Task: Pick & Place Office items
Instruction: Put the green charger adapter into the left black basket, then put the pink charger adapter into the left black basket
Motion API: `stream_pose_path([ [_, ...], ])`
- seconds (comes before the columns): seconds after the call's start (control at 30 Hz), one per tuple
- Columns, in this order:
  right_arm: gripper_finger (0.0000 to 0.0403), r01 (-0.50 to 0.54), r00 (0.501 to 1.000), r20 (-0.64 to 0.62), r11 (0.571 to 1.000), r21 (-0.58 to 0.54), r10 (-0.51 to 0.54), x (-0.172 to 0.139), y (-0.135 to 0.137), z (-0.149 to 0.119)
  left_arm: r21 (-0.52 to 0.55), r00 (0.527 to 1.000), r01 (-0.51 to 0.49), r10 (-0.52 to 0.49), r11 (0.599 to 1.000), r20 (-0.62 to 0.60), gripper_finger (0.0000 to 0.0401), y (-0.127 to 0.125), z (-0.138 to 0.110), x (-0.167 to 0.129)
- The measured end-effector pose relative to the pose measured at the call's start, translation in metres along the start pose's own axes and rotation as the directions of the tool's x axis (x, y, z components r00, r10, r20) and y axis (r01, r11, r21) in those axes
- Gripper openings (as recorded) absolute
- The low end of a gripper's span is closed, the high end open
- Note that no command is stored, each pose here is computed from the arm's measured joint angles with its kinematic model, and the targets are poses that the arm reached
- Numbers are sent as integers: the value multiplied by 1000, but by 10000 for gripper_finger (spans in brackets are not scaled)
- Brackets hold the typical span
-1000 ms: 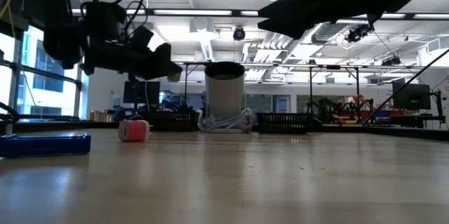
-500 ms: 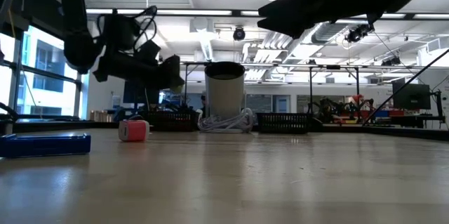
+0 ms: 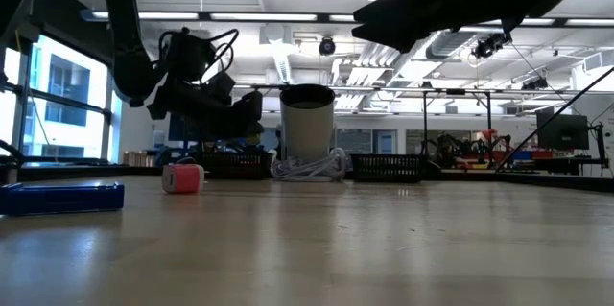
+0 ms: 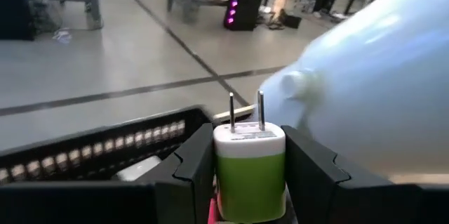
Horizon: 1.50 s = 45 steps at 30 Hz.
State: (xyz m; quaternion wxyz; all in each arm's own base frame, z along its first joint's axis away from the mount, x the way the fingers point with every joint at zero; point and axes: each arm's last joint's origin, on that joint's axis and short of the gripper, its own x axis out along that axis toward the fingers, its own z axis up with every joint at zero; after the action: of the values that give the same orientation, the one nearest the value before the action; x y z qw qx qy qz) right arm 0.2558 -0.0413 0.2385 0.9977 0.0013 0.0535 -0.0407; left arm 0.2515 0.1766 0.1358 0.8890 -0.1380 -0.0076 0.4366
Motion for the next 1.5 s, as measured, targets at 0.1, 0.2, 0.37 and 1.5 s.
stream_pose_path([
  [0.1, 254, 0, 1000, 0, 1000, 0, 0, 0, 0, 0, -16, 1000, -14, 14, 1000, -10, 128, 2, -1, 1],
  [0.2, 254, 0, 1000, 0, 1000, -2, 0, 0, 0, 0, -13, 999, -26, 26, 1000, -33, 128, 4, -2, 2],
  [0.37, 254, 0, 1000, 0, 1000, -4, 0, 0, 0, 0, -12, 999, -26, 26, 1000, -35, 128, 4, -2, 2],
  [1.5, 254, -24, 1000, -1, 1000, 0, 24, 0, 1, 0, -36, 999, 31, -30, 999, 17, 211, -5, 7, -1],
])
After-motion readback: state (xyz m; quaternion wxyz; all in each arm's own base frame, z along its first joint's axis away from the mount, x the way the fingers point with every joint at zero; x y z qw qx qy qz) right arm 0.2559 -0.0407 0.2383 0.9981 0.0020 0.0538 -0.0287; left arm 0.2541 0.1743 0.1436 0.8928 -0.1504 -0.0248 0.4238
